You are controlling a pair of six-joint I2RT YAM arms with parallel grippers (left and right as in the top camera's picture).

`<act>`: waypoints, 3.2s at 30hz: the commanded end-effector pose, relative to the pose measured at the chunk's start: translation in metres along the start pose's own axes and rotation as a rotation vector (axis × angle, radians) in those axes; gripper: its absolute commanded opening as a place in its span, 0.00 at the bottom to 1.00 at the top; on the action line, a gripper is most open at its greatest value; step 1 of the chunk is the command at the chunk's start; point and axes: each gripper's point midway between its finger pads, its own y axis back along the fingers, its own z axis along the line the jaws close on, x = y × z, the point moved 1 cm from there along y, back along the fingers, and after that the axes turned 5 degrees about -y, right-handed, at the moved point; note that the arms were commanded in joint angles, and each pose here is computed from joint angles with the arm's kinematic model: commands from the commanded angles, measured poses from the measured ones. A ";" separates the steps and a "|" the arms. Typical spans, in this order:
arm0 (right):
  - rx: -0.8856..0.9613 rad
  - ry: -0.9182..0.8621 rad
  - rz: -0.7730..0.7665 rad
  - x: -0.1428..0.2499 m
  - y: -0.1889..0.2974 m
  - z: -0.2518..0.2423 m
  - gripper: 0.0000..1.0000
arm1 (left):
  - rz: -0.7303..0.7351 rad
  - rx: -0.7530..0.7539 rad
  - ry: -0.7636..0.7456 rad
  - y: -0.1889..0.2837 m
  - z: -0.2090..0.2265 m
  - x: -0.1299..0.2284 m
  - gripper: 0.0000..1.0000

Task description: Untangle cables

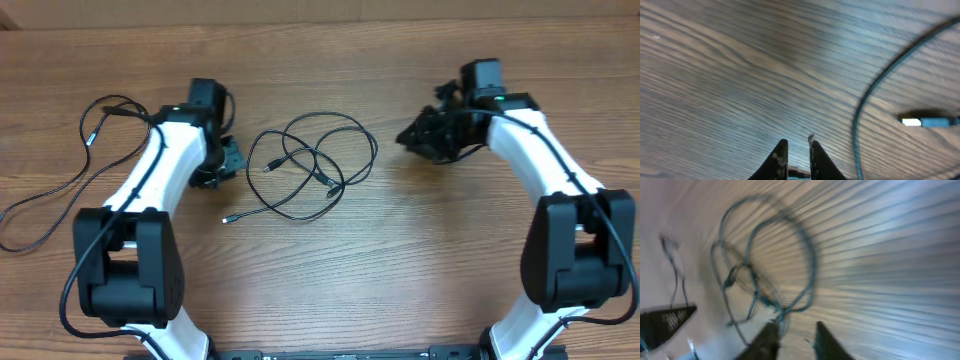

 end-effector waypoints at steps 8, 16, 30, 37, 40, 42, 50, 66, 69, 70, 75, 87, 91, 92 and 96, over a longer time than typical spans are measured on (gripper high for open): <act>0.162 0.422 -0.133 0.060 -0.071 0.084 0.33 | 0.007 -0.011 0.080 0.000 0.022 -0.006 0.35; 0.321 0.484 -0.400 0.077 -0.082 0.111 0.62 | 0.002 -0.023 0.073 -0.001 0.024 -0.007 0.40; 0.410 0.497 -0.385 0.083 -0.129 0.082 0.84 | 0.005 -0.024 0.070 -0.003 0.022 -0.007 0.51; 0.492 0.498 -0.316 0.088 -0.158 0.048 0.75 | 0.006 -0.024 0.070 -0.003 0.022 -0.007 0.52; 0.519 0.497 -0.323 0.084 -0.154 0.043 0.29 | 0.006 -0.024 0.070 -0.003 0.022 -0.007 0.52; 0.572 0.483 -0.339 0.076 -0.146 0.032 0.10 | 0.005 -0.024 0.070 -0.003 0.022 -0.007 0.52; 0.723 0.353 -0.285 0.042 -0.101 -0.004 0.05 | 0.013 0.003 0.070 -0.003 0.018 -0.006 0.50; 0.103 0.369 0.205 0.060 -0.098 0.034 0.21 | 0.052 0.398 -0.214 0.011 -0.058 0.007 0.51; 0.072 0.387 0.203 0.051 -0.085 0.047 0.25 | 0.078 0.521 -0.296 0.020 -0.077 0.018 0.54; 0.068 0.389 0.193 0.046 -0.079 0.052 0.26 | 0.084 0.549 -0.307 0.023 -0.081 0.020 0.55; 0.069 0.369 0.145 0.020 -0.045 0.071 0.53 | 0.101 0.612 -0.321 0.037 -0.090 0.022 0.59; 0.321 0.009 0.032 -0.048 0.060 -0.037 1.00 | 0.049 0.374 -0.343 0.090 -0.104 0.013 0.59; 0.399 -0.156 -0.035 -0.065 0.093 -0.084 1.00 | 0.037 0.349 -0.354 0.093 -0.125 0.025 0.61; 0.399 -0.176 -0.041 -0.067 0.098 -0.091 1.00 | 0.036 0.349 -0.362 0.093 -0.129 0.028 0.62; 0.398 -0.245 -0.078 -0.076 0.119 -0.117 1.00 | 0.005 0.367 -0.424 0.097 -0.154 0.039 0.62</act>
